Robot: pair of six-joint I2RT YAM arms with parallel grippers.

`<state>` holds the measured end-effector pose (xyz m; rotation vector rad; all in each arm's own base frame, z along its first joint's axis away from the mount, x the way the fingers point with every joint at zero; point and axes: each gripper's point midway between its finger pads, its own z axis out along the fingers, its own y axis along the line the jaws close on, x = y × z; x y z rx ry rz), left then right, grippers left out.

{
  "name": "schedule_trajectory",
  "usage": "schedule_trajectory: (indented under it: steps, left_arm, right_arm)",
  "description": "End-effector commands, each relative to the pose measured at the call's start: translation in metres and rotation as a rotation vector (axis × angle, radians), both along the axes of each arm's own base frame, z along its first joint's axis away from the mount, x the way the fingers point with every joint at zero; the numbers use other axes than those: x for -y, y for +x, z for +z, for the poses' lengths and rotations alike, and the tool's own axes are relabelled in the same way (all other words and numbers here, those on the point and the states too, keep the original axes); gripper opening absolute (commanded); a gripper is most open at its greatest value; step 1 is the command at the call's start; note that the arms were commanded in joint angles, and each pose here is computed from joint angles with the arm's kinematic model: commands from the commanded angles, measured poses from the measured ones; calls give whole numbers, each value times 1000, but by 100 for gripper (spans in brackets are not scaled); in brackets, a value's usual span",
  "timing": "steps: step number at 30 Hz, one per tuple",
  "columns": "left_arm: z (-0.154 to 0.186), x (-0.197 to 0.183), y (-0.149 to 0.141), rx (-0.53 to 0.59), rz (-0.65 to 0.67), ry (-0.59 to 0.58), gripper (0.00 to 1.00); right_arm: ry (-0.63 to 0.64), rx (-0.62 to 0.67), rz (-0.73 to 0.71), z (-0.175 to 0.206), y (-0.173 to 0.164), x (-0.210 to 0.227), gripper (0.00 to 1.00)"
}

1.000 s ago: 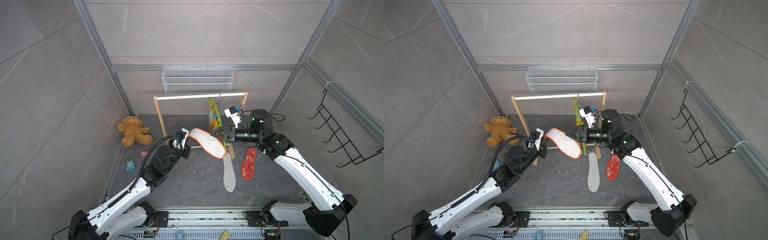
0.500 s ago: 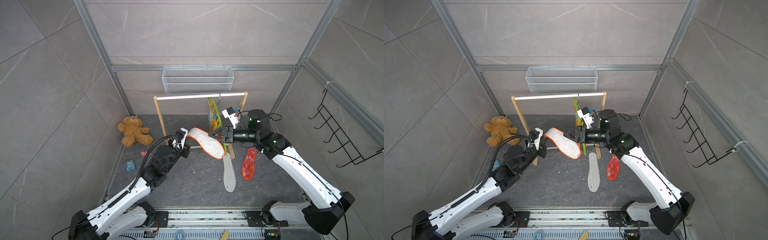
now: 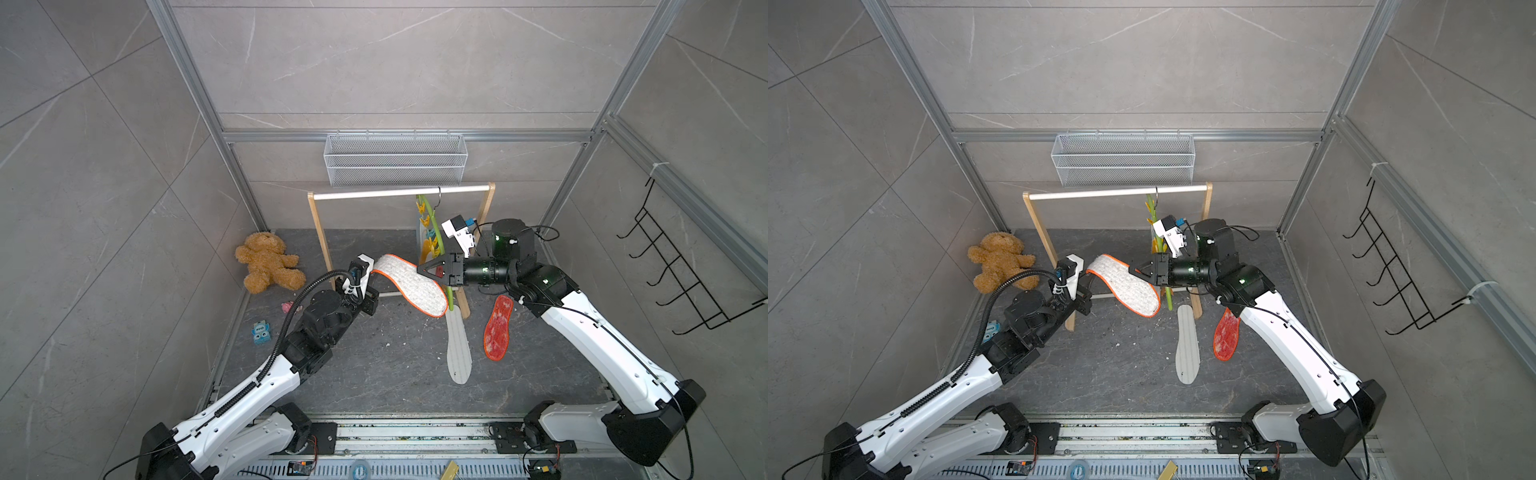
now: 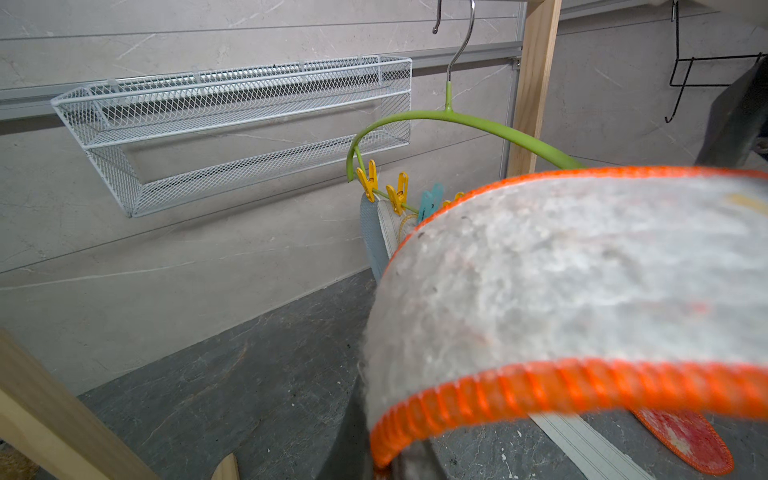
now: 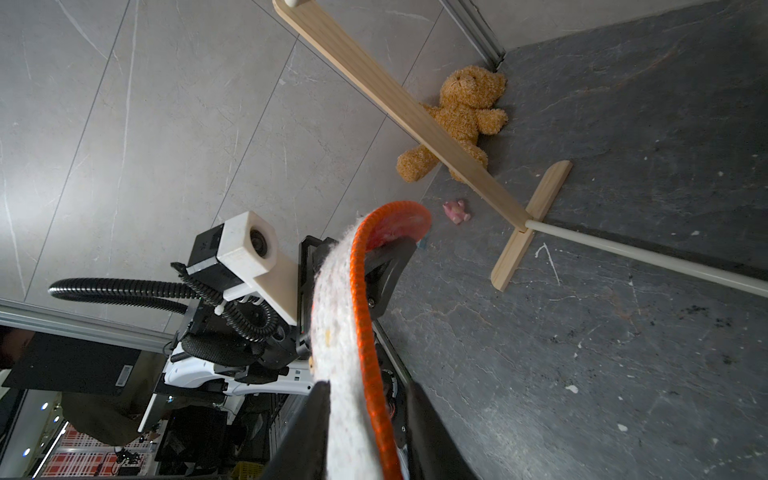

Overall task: Take the shoe insoles off the hanger
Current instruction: Place the insole at the center of the board.

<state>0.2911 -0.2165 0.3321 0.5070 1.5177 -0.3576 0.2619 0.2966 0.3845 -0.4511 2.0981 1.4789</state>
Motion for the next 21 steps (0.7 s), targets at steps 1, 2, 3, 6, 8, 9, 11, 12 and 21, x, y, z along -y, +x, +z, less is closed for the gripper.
schedule_trajectory:
  steps: [1, 2, 3, 6, 8, 9, 11, 12, 21]
  left_arm:
    - [39, -2, -4, 77, -11, -87, 0]
    - [40, -3, -4, 79, -12, -90, 0]
    - [40, -3, -3, 80, -10, -91, 0]
    - [40, -3, -3, 76, -10, -92, 0]
    - [39, -3, -2, 72, -10, -93, 0]
    - [39, -3, -2, 71, -9, -94, 0]
    - [38, -2, -1, 68, -10, -94, 0]
    - [38, -2, -1, 68, -9, -93, 0]
    - [32, -4, 4, 36, 21, -84, 26]
  right_arm:
    - [9, 13, 33, 1, -5, -4, 32]
    - [9, 11, 37, 1, -5, -4, 32]
    - [10, 11, 41, 0, -6, -4, 32]
    - [21, 3, 57, -1, -8, -6, 29]
    - [34, -1, 69, -1, -9, -8, 27]
    - [40, -4, 71, -1, -9, -8, 26]
    - [48, -11, 77, -1, -10, -9, 23]
    - [52, -11, 77, 0, -9, -9, 22]
    - [70, -17, 68, 2, -6, -11, 0]
